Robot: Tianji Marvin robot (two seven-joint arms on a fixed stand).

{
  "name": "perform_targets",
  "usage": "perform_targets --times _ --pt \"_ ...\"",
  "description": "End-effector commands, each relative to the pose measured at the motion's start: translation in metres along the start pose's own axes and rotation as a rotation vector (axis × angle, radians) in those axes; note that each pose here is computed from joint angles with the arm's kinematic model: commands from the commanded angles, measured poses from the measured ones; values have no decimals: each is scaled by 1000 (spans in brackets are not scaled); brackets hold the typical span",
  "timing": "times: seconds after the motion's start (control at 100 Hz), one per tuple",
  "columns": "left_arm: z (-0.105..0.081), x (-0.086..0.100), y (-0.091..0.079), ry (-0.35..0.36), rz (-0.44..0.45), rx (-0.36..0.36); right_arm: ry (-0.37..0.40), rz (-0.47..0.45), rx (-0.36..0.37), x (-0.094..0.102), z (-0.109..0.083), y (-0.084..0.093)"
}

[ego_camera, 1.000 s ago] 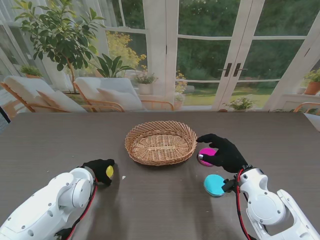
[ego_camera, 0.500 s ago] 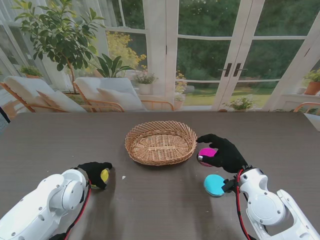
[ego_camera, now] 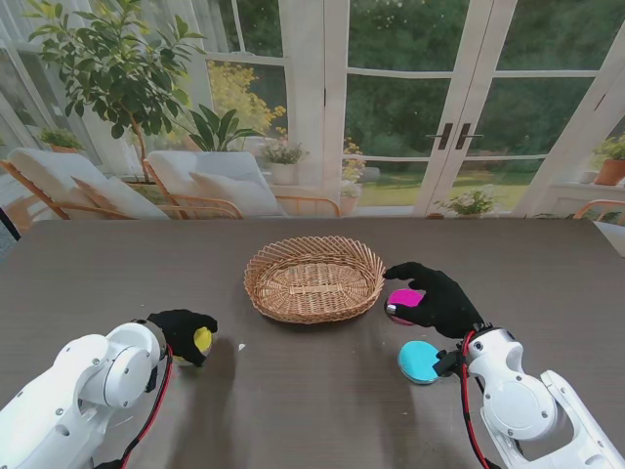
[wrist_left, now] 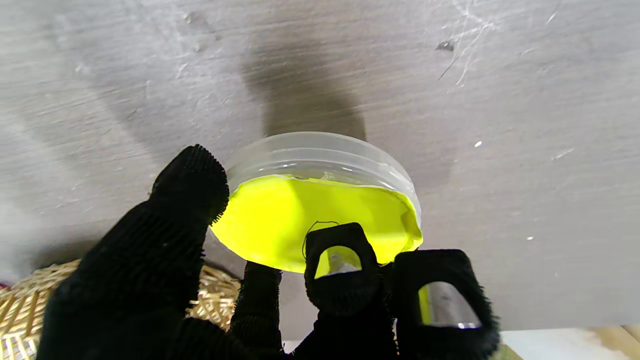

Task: Stack culture dishes into a storage basket

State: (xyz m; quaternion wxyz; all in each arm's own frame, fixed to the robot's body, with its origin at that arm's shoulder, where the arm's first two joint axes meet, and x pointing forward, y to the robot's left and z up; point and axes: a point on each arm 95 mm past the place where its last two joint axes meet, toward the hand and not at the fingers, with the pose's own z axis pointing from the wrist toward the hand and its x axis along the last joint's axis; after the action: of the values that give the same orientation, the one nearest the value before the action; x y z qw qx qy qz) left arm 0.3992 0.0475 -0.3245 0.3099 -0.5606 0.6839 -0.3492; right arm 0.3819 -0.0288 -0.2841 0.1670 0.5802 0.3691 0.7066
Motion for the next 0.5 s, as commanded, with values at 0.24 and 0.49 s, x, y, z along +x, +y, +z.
perform_targets --times 0.24,0.49 --pt "-18 27 -9 89 21 23 5 -1 16 2 0 -3" --pt "-27 57 -11 168 31 42 3 -2 13 2 0 -2"
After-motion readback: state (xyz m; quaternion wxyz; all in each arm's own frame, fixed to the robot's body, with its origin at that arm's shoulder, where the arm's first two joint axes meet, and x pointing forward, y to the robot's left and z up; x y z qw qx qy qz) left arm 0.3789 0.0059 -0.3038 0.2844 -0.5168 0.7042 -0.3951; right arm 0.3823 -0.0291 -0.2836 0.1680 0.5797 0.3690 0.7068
